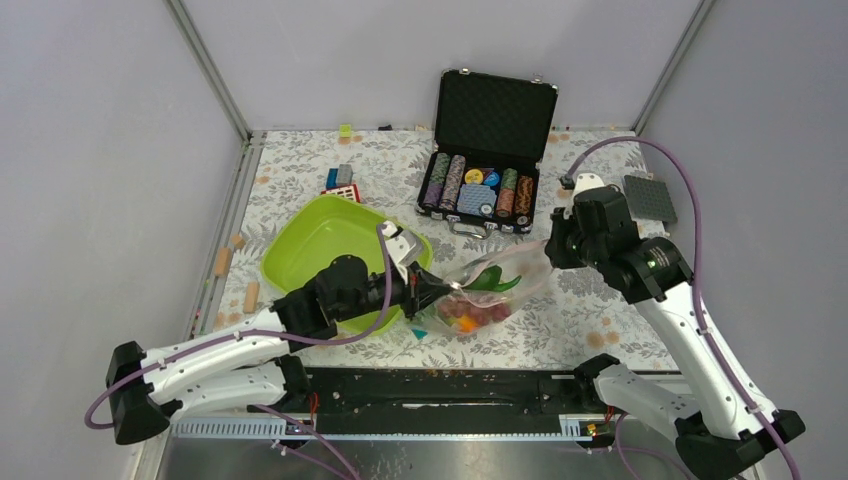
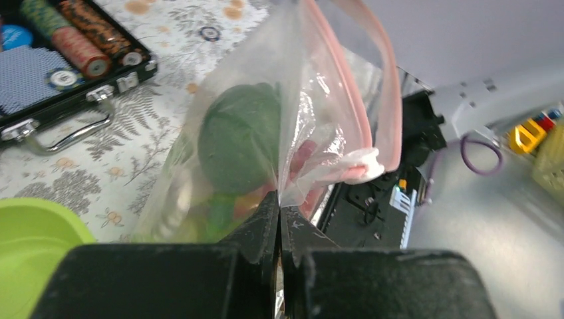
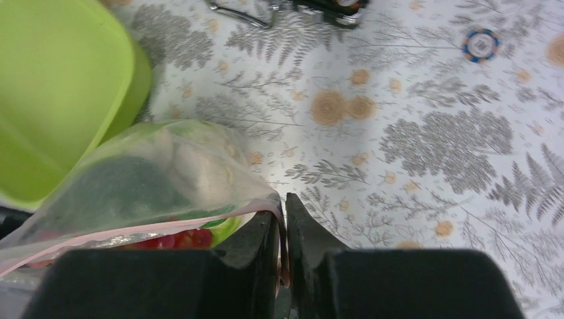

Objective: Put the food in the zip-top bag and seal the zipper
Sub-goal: Adjust the zipper food storage bag at the center of the board.

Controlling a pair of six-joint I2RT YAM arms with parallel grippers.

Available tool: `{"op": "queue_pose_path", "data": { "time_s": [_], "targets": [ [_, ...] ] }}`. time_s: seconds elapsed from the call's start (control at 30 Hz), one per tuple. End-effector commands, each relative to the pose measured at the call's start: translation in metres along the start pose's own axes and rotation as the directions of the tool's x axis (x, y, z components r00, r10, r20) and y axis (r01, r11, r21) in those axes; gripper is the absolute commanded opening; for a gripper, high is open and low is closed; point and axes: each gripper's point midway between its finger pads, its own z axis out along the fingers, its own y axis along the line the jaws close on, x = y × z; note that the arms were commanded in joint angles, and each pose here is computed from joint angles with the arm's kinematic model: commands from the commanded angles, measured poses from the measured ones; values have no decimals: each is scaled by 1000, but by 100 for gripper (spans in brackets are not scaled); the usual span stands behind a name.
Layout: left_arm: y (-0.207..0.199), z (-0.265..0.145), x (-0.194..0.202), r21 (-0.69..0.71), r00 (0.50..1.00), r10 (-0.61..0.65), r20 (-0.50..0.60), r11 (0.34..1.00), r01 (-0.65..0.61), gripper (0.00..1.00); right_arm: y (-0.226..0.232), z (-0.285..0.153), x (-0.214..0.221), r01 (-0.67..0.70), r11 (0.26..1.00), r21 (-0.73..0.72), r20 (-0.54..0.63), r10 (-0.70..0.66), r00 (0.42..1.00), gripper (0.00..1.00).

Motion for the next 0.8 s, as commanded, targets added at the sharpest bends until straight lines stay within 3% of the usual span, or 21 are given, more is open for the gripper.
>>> {"op": "queue_pose_path", "data": {
  "time_s": [0.0,0.1,0.13,0.2,0.33,0.5,0.67,0.77],
  "targets": [
    [-35,-18,-2,235,993,103,51,965,-112,0,11,-3,-29,108,988,-111,67,-101,993,9],
    [-31,-15,-2,219,993,110,50,969,-118,0,37,-5,-23,156,952,-263,48,-148,988,7],
    [-30,-13,-2,208,992,113,51,971,-121,8,39,-6,-22,165,946,-278,49,-158,986,6],
    [-27,-11,-5,192,991,120,56,973,-128,34,41,-8,-22,174,940,-293,55,-165,985,6],
    [-27,-10,-11,196,980,179,82,962,-192,64,51,-10,-18,179,919,-351,45,-174,984,6],
    [-19,-2,-16,160,960,264,90,948,-276,70,57,-8,-18,170,908,-384,37,-169,985,6],
    [-52,-2,3,343,956,291,46,894,-289,74,57,-8,-19,132,918,-373,19,-135,991,2],
    [-73,4,16,368,952,306,20,883,-291,77,58,-9,-21,77,928,-364,5,-81,997,0]
  ]
}}
